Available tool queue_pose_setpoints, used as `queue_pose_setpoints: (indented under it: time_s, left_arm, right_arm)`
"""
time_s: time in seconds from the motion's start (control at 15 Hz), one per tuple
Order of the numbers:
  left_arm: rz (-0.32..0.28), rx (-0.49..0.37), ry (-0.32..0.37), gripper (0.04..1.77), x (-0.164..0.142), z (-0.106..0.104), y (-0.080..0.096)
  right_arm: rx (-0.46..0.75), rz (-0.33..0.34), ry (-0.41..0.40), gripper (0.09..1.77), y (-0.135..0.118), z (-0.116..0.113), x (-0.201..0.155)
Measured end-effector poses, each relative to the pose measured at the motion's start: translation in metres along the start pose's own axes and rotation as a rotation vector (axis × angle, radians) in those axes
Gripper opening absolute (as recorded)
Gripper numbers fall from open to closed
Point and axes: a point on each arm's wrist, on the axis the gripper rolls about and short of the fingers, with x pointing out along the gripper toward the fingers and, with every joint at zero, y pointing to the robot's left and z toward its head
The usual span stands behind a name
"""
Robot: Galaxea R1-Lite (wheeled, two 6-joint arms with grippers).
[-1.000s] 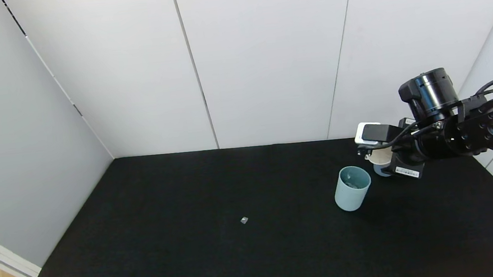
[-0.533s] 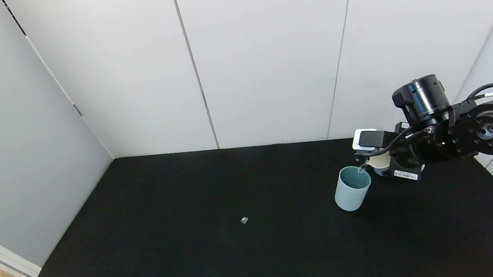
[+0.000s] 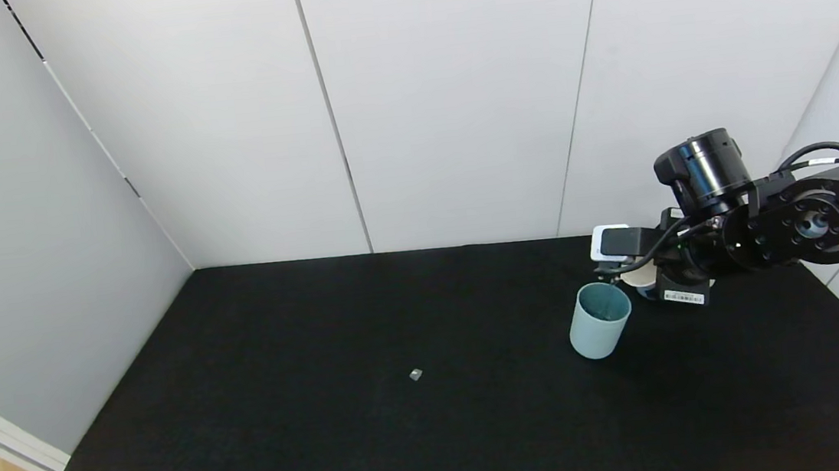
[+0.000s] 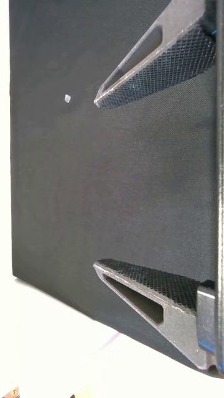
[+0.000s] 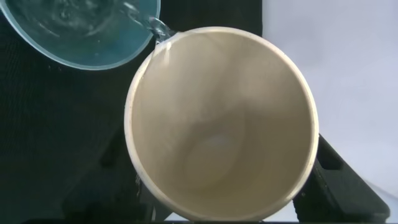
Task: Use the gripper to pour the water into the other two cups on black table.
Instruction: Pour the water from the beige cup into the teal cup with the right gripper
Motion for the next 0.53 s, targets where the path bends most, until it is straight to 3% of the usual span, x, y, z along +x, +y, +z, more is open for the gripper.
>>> queue_pose_setpoints:
  time_s: [0.53]
  left_arm:
    - [0.0,0.0,0.0,1.72,0.0,0.0,0.0]
  right_arm:
    - [-0.076,-0.005,0.031,1.3,0.0043,0.0043,0.0027]
